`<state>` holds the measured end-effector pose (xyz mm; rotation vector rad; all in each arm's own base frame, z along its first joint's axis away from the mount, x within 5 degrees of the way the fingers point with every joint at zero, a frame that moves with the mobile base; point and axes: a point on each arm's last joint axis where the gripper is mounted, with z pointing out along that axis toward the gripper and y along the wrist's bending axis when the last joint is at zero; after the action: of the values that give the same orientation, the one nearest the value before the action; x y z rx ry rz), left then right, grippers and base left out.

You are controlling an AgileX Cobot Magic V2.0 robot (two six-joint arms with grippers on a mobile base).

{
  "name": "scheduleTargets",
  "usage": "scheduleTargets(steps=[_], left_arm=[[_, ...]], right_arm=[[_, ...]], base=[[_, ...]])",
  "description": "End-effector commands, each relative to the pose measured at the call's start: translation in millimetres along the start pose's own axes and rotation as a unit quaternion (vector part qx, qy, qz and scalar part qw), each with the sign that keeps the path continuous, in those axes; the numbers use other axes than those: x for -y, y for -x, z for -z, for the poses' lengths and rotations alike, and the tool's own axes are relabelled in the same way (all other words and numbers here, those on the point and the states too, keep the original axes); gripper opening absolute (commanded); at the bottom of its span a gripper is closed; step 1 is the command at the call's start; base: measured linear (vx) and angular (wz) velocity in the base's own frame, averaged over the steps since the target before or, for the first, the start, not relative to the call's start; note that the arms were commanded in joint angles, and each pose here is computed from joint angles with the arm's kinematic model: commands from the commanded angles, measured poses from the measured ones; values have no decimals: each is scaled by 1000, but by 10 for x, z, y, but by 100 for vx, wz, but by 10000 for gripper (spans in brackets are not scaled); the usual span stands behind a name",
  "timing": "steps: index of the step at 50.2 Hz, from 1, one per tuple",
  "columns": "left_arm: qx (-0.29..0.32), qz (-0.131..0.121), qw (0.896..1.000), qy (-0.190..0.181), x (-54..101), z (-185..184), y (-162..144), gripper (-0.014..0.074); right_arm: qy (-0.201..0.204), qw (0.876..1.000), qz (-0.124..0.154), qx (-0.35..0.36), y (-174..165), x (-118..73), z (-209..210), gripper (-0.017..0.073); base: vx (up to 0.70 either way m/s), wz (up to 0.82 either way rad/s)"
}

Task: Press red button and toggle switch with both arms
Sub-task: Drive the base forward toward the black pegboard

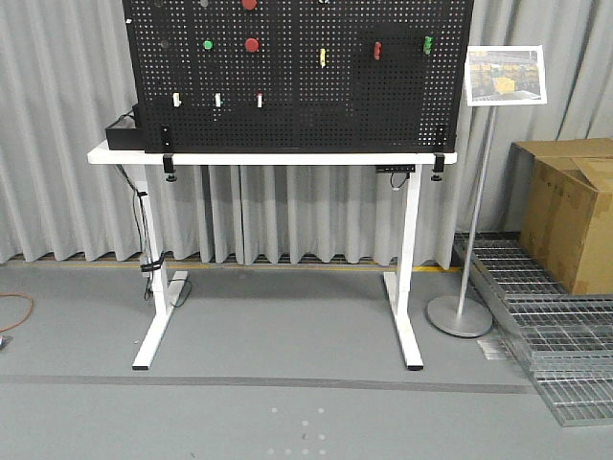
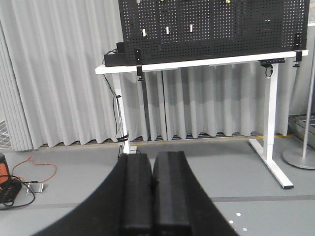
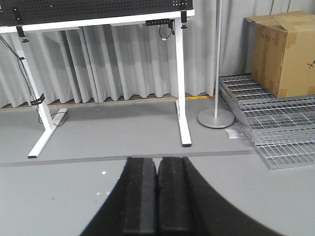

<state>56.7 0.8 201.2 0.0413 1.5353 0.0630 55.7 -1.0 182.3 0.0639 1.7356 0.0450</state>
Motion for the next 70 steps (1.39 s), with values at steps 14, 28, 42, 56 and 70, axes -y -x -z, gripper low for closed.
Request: scheduleTargets(steps=[14, 28, 42, 56, 70], left_arm=[[22, 5, 1000, -2, 8, -10, -27, 2], [22, 5, 1000, -2, 8, -10, -27, 2], [22, 5, 1000, -2, 8, -10, -27, 2], [22, 5, 1000, -2, 8, -10, -27, 2], [22, 5, 1000, -2, 8, -10, -27, 2]], right_arm=[[3, 999, 5, 40, 74, -7, 1, 0], [3, 999, 5, 40, 74, -7, 1, 0], [3, 999, 5, 40, 74, -7, 1, 0], [3, 999, 5, 40, 74, -7, 1, 0], [3, 999, 5, 40, 74, -7, 1, 0]], base=[[0, 0], [0, 0], [2, 0], [11, 0], [23, 2]])
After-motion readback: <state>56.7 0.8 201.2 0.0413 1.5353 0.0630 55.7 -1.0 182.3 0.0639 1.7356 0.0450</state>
